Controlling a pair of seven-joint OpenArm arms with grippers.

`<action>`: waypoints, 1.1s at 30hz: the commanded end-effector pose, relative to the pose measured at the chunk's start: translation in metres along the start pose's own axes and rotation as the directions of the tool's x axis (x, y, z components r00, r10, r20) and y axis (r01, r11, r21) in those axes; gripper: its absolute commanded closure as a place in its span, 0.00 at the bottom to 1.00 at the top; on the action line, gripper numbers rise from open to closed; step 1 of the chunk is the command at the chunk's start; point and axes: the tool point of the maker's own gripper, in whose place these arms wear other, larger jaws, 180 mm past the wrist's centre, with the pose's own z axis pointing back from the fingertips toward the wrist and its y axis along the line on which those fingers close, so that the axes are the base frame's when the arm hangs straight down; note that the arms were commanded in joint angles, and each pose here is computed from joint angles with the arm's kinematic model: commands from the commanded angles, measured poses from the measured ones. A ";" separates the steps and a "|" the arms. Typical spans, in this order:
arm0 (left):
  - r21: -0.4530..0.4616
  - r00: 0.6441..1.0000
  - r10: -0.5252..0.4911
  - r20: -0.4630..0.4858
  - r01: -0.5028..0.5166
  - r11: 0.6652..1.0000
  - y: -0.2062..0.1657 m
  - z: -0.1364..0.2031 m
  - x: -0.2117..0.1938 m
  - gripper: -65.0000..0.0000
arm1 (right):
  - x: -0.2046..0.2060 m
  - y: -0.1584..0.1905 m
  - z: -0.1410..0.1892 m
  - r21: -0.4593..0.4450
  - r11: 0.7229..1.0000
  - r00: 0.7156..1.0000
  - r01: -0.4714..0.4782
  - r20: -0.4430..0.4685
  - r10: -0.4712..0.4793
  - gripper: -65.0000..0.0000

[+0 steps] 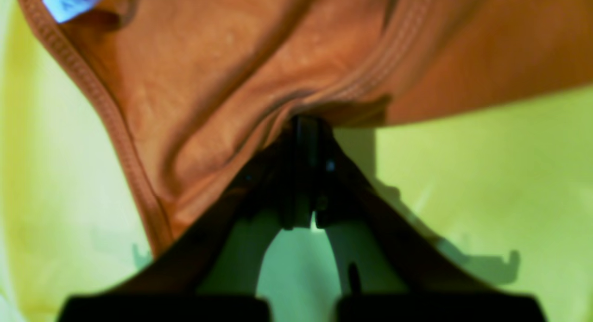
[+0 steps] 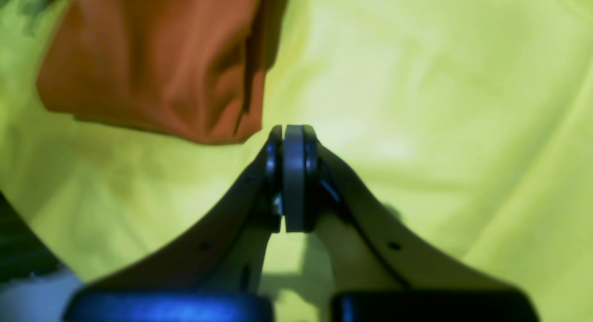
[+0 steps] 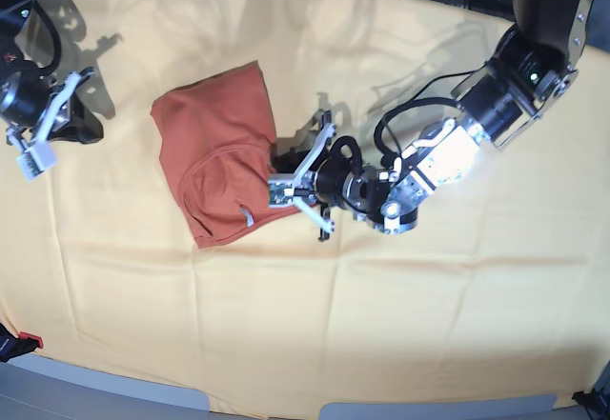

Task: Fold the T-shirt properly

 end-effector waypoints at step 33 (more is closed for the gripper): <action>0.167 0.939 0.287 0.189 -0.319 0.933 0.071 0.234 -0.007 1.00 | -0.103 -0.042 0.221 -0.490 0.814 0.941 0.312 0.045 -0.334 1.00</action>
